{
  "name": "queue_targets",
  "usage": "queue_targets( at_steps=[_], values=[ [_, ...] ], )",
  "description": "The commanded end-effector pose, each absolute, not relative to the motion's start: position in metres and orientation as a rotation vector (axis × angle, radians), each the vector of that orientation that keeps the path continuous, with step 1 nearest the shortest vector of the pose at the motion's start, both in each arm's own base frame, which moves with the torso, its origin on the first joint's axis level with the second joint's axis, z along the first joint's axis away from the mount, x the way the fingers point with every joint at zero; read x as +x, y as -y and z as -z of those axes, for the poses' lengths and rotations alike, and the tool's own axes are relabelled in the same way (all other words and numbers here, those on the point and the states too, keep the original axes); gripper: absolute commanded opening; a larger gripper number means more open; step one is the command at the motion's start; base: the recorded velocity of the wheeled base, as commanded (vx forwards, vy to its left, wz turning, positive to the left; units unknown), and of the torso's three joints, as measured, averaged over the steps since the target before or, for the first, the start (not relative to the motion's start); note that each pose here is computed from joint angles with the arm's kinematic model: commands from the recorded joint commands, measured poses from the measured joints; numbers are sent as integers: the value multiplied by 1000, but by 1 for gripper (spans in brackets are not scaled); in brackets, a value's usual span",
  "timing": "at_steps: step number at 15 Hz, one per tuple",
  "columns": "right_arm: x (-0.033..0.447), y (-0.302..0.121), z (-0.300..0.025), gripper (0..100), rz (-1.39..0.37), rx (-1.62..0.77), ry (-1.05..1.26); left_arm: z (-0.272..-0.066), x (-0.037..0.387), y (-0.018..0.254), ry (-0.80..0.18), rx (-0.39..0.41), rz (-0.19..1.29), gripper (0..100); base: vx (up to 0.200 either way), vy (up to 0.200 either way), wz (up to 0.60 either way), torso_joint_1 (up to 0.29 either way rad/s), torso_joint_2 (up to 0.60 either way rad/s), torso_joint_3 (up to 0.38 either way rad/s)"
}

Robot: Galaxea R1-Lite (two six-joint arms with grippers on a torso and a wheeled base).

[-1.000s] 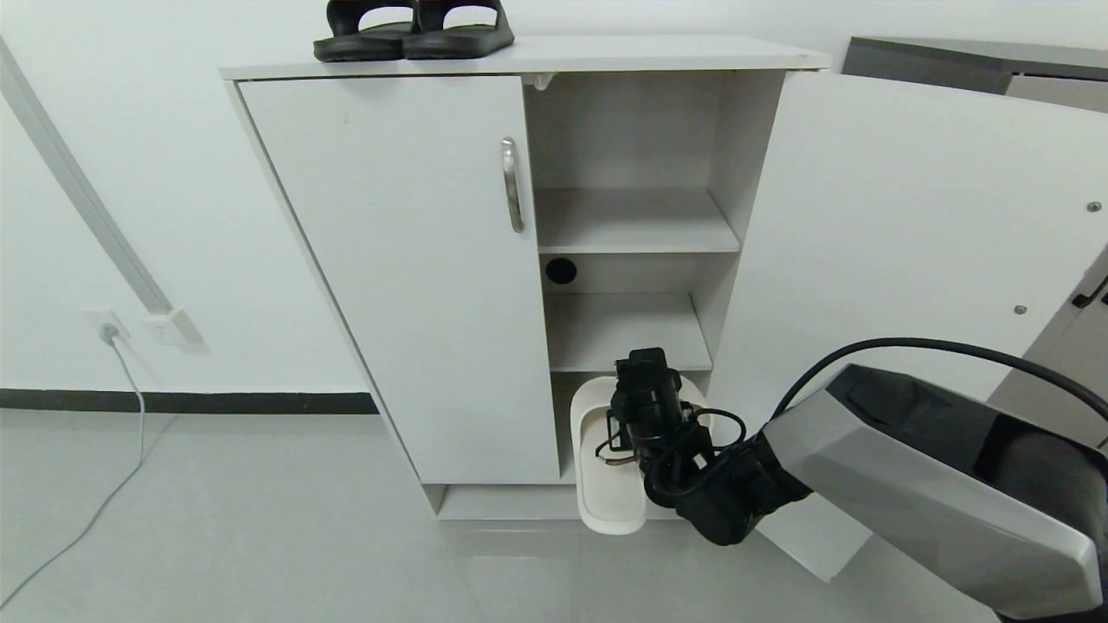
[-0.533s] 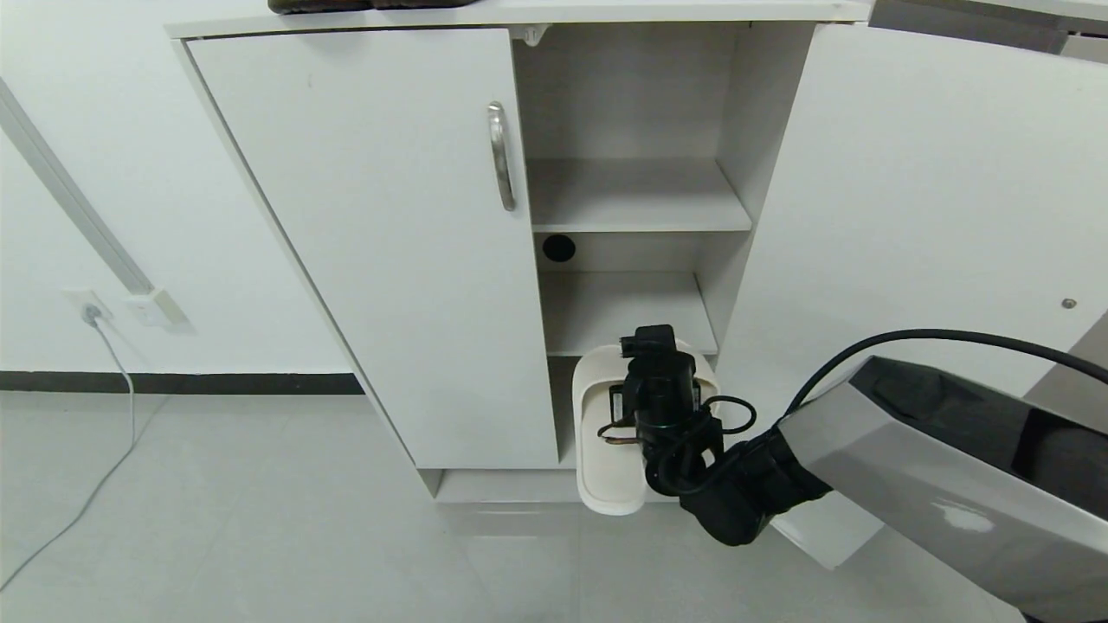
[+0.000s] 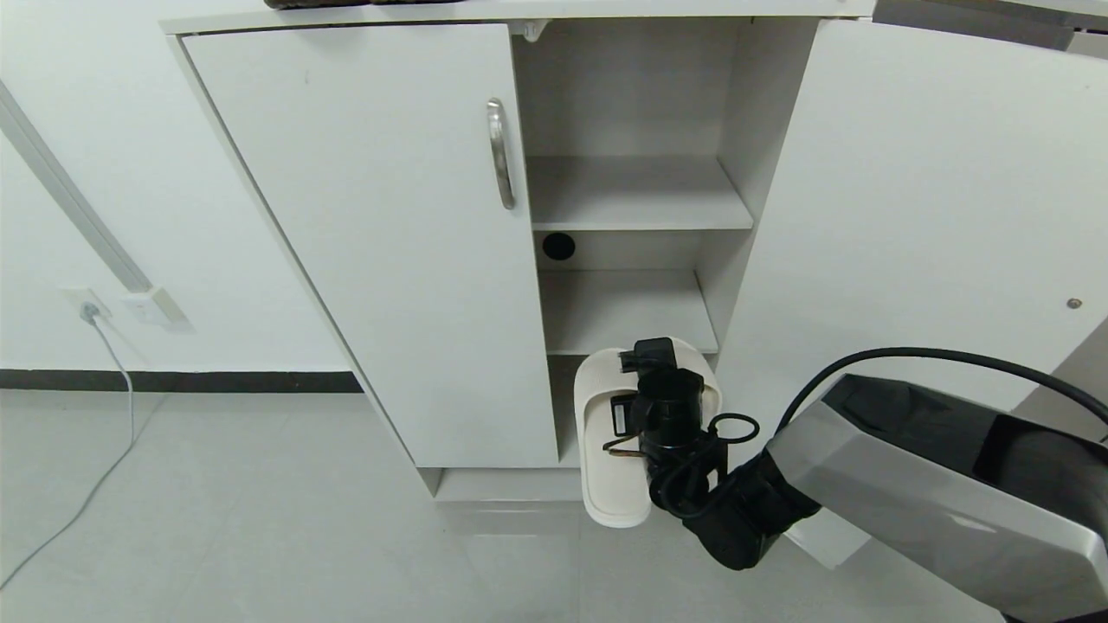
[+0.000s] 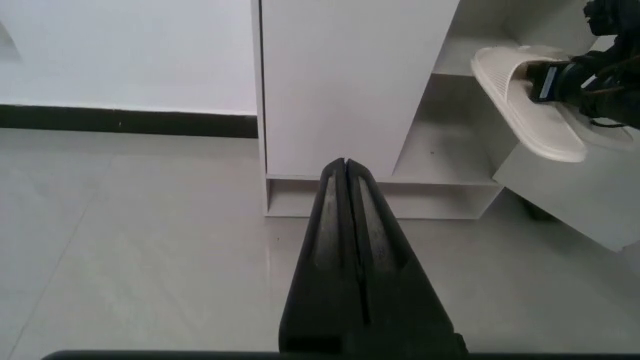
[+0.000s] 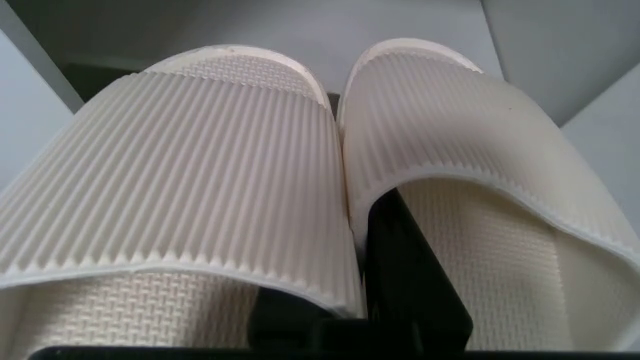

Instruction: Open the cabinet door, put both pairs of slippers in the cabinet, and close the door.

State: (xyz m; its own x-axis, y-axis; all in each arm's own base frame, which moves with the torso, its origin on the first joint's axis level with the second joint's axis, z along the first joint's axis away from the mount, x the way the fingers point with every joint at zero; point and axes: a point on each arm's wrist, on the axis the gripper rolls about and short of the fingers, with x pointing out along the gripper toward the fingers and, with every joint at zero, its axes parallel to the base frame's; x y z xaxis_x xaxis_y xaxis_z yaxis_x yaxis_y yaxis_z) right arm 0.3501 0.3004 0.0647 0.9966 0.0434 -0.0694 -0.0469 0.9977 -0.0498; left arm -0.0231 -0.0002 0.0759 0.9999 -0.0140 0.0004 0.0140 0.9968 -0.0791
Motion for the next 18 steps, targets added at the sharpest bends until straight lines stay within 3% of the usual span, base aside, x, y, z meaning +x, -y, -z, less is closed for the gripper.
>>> queue_targets(
  at_steps=[1,7,15,18],
  values=[
    [350,-301,-62,0,-46,-53,-72,-76,-23,0,-1,-80,14,0,0,0,0,0,0,0],
    [351,-301,-62,0,-47,-54,-71,-76,-23,0,-1,-80,15,0,0,0,0,0,0,0],
    [351,-301,-61,0,-47,-56,-72,-76,-23,0,-2,-80,14,0,200,200,0,0,1,4],
    [365,-286,-64,0,-2,-56,-67,-76,-23,0,-2,-81,14,0,67,0,0,1,-1,1]
  ],
)
